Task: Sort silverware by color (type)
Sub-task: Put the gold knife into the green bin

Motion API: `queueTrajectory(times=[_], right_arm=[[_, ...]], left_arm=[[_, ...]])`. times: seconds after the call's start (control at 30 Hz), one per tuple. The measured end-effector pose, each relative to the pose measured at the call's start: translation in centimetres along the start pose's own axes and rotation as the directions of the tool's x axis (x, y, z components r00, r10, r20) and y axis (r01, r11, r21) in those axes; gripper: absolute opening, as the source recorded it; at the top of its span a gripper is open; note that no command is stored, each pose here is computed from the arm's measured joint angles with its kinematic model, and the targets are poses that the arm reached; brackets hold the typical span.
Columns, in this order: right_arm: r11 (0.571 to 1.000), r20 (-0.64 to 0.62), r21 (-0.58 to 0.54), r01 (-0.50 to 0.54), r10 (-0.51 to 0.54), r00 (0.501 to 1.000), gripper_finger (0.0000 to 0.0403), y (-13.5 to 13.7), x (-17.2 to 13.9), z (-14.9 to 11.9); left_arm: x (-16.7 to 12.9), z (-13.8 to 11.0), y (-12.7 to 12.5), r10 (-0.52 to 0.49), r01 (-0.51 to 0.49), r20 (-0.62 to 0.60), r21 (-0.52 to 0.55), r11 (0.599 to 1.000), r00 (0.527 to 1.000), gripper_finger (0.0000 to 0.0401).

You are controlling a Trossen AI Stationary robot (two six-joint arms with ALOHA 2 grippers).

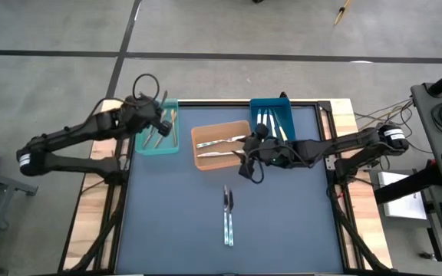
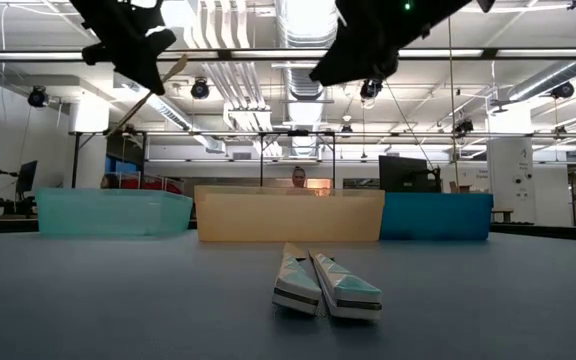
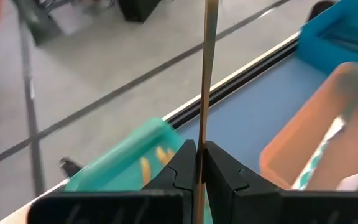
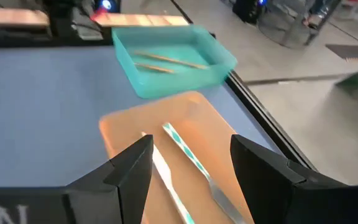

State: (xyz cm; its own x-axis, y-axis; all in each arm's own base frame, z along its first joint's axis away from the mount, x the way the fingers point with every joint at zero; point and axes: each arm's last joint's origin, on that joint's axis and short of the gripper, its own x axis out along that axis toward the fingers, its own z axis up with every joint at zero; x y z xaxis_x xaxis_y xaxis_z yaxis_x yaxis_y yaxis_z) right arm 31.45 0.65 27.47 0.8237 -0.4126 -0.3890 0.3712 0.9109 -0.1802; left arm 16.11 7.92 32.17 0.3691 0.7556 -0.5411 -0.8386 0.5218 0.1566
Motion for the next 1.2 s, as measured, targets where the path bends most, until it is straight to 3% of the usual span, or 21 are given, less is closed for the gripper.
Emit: queueTrajectory(times=[0.3, 0.67, 0.93, 1.2], right_arm=[[0.999, -0.12, -0.047, 0.028, -0.034, 0.992, 0.0205, -1.1, 0.2, -1.1], [0.992, -0.127, -0.121, 0.019, -0.035, 0.991, 0.0205, -1.1, 0.2, -1.2], [0.989, -0.121, -0.143, 0.025, -0.042, 0.992, 0.0205, -1.5, 0.2, -1.1], [0.985, -0.1, -0.172, 0.023, -0.041, 0.994, 0.0205, -1.5, 0.2, -0.8]], left_arm=[[3.2, 0.0, 1.2, -0.022, 0.014, -0.178, -0.047, 0.999, 0.984, 0.0], [7.0, -0.7, 1.9, 0.046, -0.067, -0.339, -0.05, 0.997, 0.94, 0.0], [10.4, -1.5, 3.9, 0.117, -0.144, -0.455, -0.024, 0.989, 0.882, 0.0], [12.7, -2.6, 5.1, 0.095, -0.143, -0.563, -0.043, 0.989, 0.821, 0.0]])
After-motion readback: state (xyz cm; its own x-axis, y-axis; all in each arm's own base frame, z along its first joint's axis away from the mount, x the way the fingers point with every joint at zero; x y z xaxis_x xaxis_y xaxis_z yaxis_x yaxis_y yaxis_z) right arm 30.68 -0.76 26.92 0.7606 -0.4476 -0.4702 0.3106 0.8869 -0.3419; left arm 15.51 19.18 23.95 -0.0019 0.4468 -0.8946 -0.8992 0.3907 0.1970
